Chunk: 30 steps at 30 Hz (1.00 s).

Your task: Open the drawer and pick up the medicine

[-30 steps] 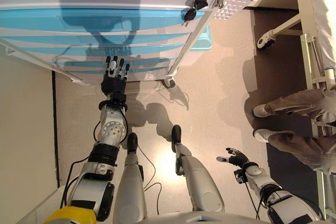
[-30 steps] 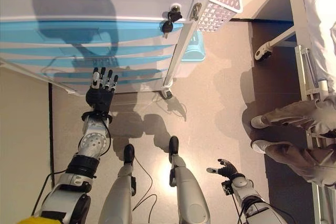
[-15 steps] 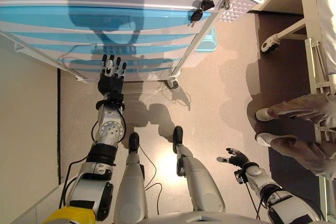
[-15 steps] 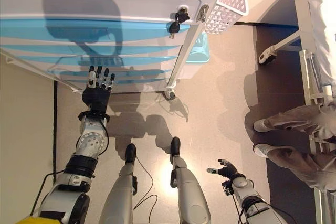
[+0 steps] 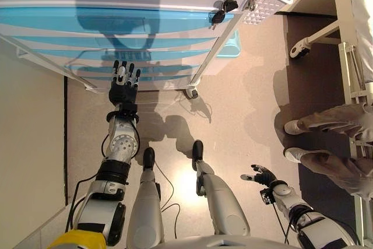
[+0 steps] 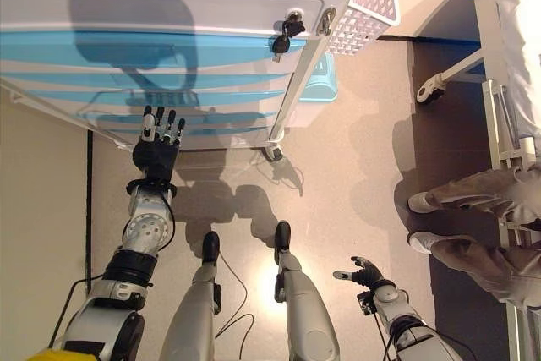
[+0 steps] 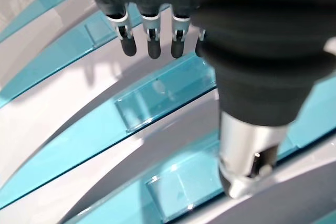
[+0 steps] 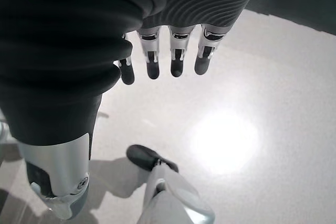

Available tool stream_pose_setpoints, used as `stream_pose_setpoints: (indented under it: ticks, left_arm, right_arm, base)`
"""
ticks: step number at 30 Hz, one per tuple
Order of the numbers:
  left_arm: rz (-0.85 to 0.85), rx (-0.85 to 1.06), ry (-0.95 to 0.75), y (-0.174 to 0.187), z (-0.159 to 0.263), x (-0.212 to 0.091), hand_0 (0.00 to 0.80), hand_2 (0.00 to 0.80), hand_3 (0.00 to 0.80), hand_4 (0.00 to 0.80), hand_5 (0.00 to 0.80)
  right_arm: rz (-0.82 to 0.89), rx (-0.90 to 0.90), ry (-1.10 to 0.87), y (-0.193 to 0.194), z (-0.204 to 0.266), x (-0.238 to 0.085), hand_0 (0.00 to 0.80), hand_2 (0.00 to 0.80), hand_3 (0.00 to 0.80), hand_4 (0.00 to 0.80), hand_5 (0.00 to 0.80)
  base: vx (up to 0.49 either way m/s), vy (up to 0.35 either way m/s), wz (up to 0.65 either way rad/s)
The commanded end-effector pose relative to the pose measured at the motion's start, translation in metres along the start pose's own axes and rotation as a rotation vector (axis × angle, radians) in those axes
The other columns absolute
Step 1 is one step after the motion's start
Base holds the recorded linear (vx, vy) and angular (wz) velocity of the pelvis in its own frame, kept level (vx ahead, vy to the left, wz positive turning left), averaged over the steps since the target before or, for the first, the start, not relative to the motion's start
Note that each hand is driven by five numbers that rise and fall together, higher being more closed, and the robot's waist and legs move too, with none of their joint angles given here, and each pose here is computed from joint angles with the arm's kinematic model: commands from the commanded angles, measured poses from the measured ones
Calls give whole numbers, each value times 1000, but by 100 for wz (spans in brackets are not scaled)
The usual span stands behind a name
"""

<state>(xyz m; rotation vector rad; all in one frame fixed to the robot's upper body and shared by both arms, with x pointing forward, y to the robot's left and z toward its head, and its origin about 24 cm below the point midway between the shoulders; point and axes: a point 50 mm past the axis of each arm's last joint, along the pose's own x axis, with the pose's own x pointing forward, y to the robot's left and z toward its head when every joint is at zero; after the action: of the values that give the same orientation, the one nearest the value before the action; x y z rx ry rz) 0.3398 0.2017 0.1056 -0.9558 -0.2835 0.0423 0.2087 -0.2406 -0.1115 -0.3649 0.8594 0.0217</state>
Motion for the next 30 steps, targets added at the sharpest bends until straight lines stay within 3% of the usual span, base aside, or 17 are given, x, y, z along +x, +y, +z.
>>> stream_pose_setpoints:
  ticks: [1, 14, 15, 16, 17, 18, 19, 22, 23, 24, 30]
  left_arm:
    - [-280, 73, -251, -56, 58, 13, 0, 0, 0, 0, 0]
    - [-305, 77, -256, -61, 58, 12, 0, 0, 0, 0, 0]
    - [-305, 79, -261, -61, 59, 12, 88, 88, 88, 88, 88]
    - [-305, 79, -261, -61, 59, 12, 88, 88, 88, 88, 88]
    - [-300, 82, -263, -61, 60, 12, 188, 188, 188, 188, 188]
    - [-299, 82, -265, -61, 60, 12, 373, 373, 373, 373, 373]
    - [-301, 80, -267, -61, 61, 12, 461, 461, 461, 461, 461]
    - [-307, 81, -269, -62, 61, 12, 571, 571, 571, 571, 571]
    - [-309, 82, -273, -62, 62, 12, 718, 718, 718, 718, 718]
    - [-310, 85, -275, -62, 63, 12, 800, 800, 800, 800, 800]
    - [-312, 96, -277, -63, 64, 12, 800, 800, 800, 800, 800]
  right_arm:
    - [-20, -55, 78, -11, -29, -8, 0, 0, 0, 0, 0]
    - [-27, -52, 92, -13, -32, -9, 0, 0, 0, 0, 0]
    - [-28, -51, 95, -13, -33, -9, 0, 0, 0, 0, 0]
    - [-28, -51, 95, -13, -33, -9, 0, 0, 0, 0, 0]
    - [-28, -53, 96, -13, -33, -9, 0, 0, 0, 0, 0]
    - [-27, -54, 98, -13, -33, -9, 0, 0, 0, 0, 0]
    - [-25, -54, 98, -12, -33, -9, 0, 0, 0, 0, 0]
    - [-25, -56, 96, -12, -33, -9, 0, 0, 0, 0, 0]
    - [-26, -55, 96, -13, -33, -9, 0, 0, 0, 0, 0]
    - [-26, -56, 97, -13, -33, -9, 0, 0, 0, 0, 0]
    - [-25, -56, 103, -13, -34, -9, 0, 0, 0, 0, 0]
  base:
    - [0, 0, 0]
    - [0, 0, 0]
    - [0, 0, 0]
    - [0, 0, 0]
    - [0, 0, 0]
    - [0, 0, 0]
    - [0, 0, 0]
    - [0, 0, 0]
    - [0, 0, 0]
    - [0, 0, 0]
    - [0, 0, 0]
